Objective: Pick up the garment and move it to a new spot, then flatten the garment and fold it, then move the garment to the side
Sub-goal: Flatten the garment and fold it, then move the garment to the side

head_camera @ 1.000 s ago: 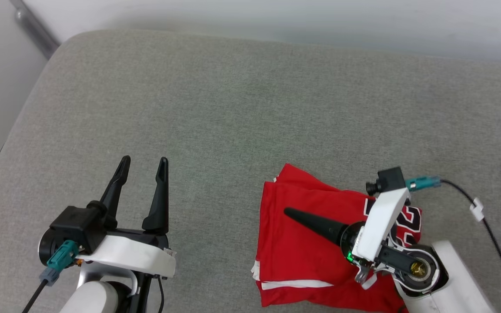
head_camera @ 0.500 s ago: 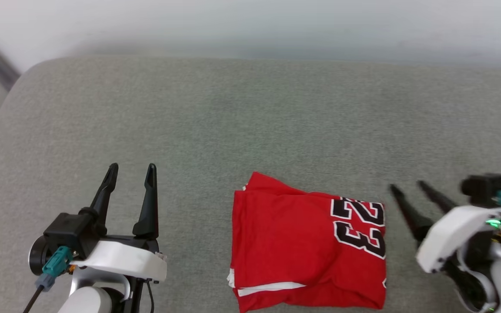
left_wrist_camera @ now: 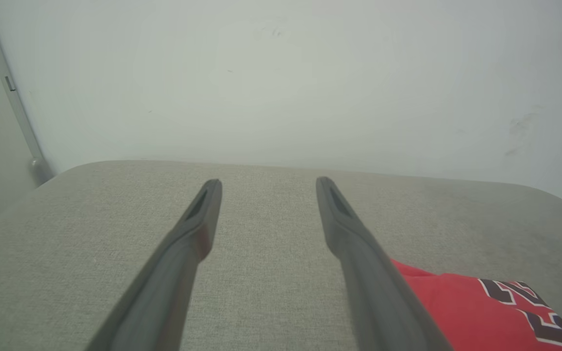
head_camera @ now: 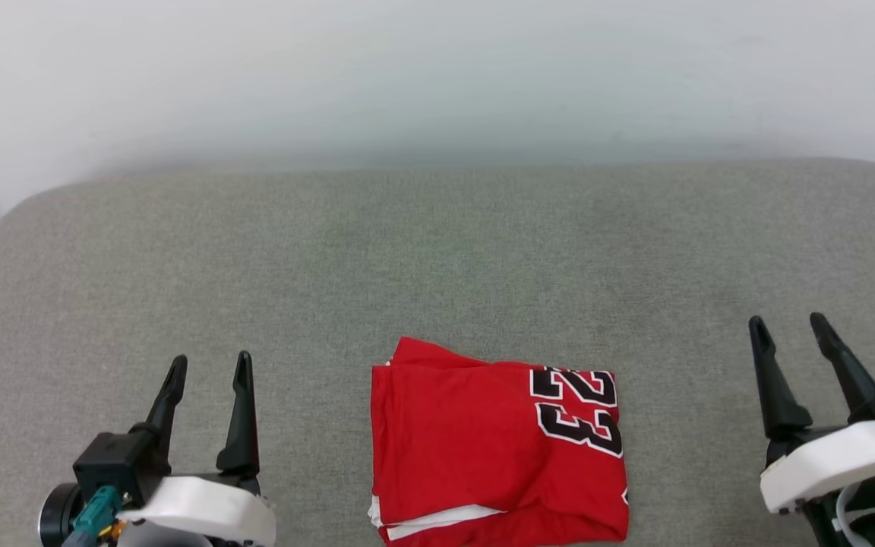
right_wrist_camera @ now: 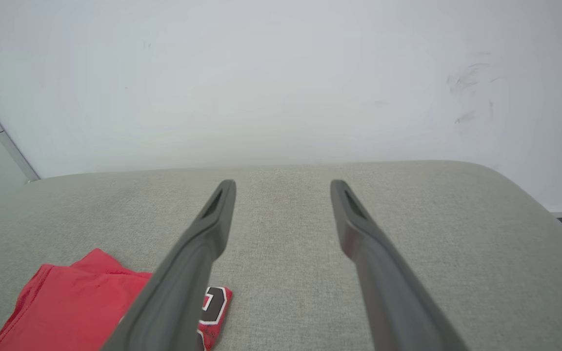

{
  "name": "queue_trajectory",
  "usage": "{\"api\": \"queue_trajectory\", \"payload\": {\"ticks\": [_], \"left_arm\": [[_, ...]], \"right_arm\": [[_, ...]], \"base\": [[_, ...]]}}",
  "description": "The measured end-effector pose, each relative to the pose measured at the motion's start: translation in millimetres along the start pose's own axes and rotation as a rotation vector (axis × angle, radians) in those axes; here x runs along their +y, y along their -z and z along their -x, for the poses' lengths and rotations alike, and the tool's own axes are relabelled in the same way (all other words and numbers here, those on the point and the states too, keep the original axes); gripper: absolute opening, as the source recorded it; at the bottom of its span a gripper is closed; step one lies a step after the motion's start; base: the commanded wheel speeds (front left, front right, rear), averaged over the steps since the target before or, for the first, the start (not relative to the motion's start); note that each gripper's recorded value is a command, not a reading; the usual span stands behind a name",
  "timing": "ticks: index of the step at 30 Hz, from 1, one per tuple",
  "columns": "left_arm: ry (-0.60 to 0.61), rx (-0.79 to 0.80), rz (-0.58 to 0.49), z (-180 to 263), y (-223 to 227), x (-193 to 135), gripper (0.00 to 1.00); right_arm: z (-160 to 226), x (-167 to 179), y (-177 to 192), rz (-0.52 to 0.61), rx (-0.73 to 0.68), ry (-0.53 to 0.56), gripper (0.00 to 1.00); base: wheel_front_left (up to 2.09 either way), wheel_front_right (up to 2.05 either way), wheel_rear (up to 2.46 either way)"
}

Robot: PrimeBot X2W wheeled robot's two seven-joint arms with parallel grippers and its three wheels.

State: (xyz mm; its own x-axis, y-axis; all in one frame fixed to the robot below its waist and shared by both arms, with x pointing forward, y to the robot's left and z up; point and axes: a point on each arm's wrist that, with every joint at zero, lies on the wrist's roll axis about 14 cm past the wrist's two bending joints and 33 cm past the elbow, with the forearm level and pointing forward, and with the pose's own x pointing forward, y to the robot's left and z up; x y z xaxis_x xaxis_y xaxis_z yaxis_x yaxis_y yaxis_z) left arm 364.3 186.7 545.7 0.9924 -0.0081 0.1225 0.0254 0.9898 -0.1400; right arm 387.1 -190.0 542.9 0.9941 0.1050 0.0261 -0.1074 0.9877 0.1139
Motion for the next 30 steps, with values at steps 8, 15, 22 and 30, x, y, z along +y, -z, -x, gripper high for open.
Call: {"api": "queue_trajectory", "payload": {"ticks": [8, 15, 22, 30], "left_arm": [[-0.005, 0.009, -0.024, 14, 3, 3, 1.0], [-0.022, 0.01, -0.027, 13, 5, 6, 1.0], [-0.033, -0.014, -0.027, 8, 0, 9, 1.0], [-0.071, -0.073, -0.014, 6, -16, 16, 1.0]], "right_arm": [[22, 18, -17, 0.019, -0.038, -0.015, 1.0], [22, 22, -17, 0.014, -0.025, -0.014, 1.0], [20, 15, -10, -0.039, 0.019, 0.008, 1.0], [24, -26, 59, -0.26, 0.383, 0.073, 1.0]], "base": [[0.0, 0.0, 0.0], [0.0, 0.0, 0.0], [0.0, 0.0, 0.0], [0.0, 0.0, 0.0]]}}
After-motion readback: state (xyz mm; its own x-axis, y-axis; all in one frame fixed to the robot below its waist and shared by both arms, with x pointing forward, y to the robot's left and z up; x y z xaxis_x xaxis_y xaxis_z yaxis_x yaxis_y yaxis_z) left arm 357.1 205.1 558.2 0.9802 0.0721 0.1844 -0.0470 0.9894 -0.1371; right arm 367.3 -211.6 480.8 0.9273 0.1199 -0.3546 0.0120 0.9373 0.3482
